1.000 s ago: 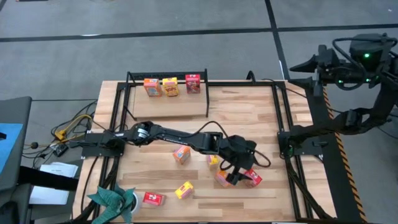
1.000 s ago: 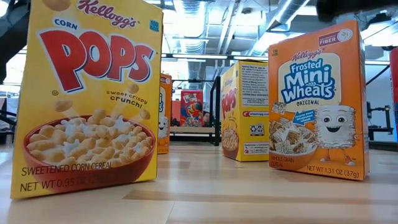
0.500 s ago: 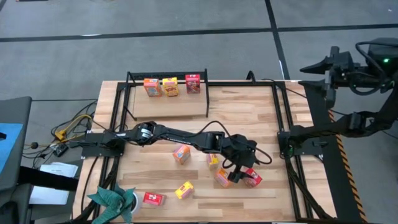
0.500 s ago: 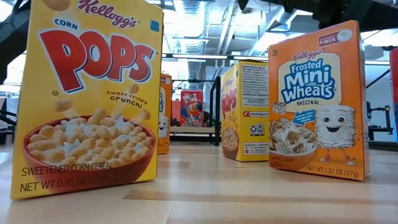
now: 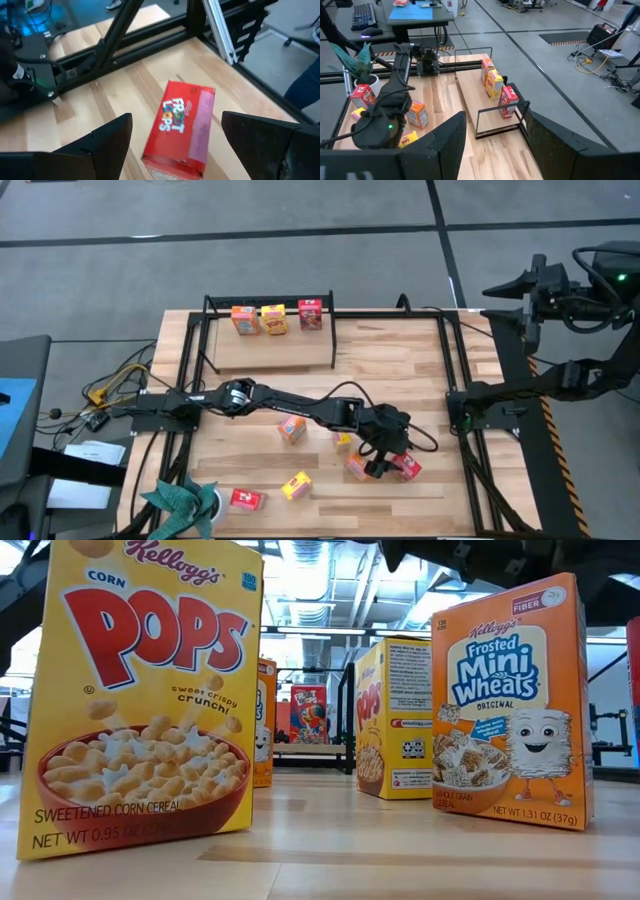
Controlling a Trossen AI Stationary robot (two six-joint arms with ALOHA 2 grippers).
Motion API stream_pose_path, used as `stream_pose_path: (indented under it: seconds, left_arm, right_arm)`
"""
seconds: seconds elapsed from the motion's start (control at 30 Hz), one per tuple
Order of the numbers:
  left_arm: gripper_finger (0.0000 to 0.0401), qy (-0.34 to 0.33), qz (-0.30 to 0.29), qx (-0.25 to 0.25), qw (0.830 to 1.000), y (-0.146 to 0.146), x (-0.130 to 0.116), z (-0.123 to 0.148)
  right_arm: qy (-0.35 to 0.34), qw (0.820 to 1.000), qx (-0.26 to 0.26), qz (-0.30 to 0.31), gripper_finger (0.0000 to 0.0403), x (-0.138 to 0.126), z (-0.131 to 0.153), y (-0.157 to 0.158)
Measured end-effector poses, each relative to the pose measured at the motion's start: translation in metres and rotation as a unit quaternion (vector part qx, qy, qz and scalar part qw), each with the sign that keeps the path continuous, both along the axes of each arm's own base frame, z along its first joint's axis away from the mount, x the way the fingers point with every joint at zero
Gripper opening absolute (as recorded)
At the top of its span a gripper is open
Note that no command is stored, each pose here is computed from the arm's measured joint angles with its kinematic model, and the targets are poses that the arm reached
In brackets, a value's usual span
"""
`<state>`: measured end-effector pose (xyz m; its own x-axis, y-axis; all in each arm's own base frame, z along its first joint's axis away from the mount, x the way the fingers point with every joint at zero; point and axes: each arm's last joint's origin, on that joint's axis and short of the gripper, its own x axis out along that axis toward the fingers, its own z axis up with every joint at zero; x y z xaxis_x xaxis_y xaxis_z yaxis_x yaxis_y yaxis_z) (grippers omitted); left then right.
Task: Stack cereal on shelf
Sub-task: Put the top red cereal box on the shelf aligned with the other red cereal box
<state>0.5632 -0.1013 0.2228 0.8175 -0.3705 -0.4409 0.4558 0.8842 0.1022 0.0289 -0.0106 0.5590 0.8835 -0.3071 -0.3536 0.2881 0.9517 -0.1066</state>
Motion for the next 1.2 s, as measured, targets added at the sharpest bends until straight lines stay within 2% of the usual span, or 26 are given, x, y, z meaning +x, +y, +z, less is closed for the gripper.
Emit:
stream_pose_path:
  seconds: [0.7, 1.2]
  left_arm:
    - [0.0296, 0.026, 0.003, 0.027, 0.999, 0.0027, -0.0025, -0.0064]
    - [0.0233, 0.027, -0.017, 0.034, 0.999, 0.0026, -0.003, -0.008]
  right_arm:
    - [0.001, 1.0, -0.001, 0.0, 0.0232, 0.0001, 0.0, 0.0]
    - [0.001, 1.0, -0.001, 0.0, 0.0232, 0.0001, -0.0001, -0.0001]
